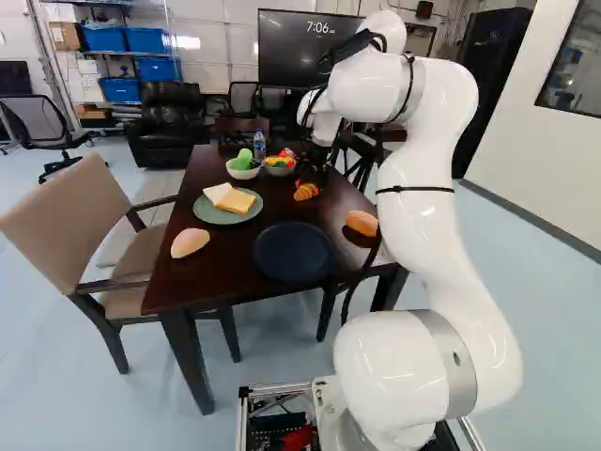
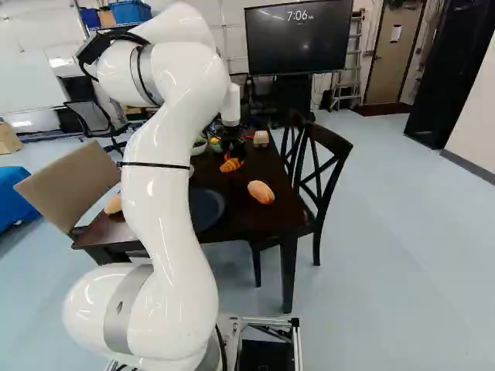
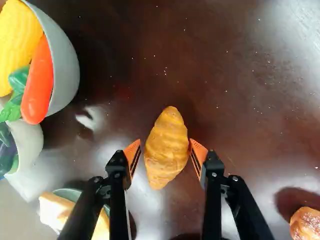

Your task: Move the croissant to the empty plate

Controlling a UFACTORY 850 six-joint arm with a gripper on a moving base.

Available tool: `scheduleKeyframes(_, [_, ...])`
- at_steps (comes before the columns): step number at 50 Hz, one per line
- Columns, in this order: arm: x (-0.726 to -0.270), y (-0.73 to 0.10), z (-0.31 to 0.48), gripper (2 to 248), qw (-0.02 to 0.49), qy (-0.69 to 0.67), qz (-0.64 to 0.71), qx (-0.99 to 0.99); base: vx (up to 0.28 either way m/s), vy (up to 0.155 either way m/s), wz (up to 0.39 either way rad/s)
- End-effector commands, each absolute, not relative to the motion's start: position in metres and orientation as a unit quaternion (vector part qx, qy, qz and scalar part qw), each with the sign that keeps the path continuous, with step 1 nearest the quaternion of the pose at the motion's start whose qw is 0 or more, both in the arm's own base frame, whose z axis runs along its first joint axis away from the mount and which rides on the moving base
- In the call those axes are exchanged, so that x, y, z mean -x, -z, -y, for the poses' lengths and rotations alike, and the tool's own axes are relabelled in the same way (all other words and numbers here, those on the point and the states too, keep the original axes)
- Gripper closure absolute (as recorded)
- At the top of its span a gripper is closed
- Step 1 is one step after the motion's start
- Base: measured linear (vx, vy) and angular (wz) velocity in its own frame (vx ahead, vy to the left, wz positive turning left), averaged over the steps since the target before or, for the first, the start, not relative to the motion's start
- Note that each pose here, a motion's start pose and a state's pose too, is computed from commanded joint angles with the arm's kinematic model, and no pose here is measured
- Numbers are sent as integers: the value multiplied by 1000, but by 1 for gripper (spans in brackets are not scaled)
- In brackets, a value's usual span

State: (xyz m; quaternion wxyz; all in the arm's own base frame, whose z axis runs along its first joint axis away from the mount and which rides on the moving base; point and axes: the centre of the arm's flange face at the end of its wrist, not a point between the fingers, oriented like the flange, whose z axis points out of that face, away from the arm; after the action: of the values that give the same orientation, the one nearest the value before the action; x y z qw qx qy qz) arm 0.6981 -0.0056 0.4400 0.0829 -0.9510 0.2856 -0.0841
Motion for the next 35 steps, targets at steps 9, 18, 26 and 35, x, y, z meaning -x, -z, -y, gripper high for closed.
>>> scheduleKeyframes(9, [-698,-440,6,100,83,84,-286,951,0,0,0])
scheduleKeyframes(18, [-698,-440,6,117,83,84,-286,951,0,0,0])
scheduleKeyframes(26, [-698,-440,6,115,83,84,-286,951,0,0,0])
scheduleKeyframes(35, [-698,-440,6,115,83,84,-286,951,0,0,0])
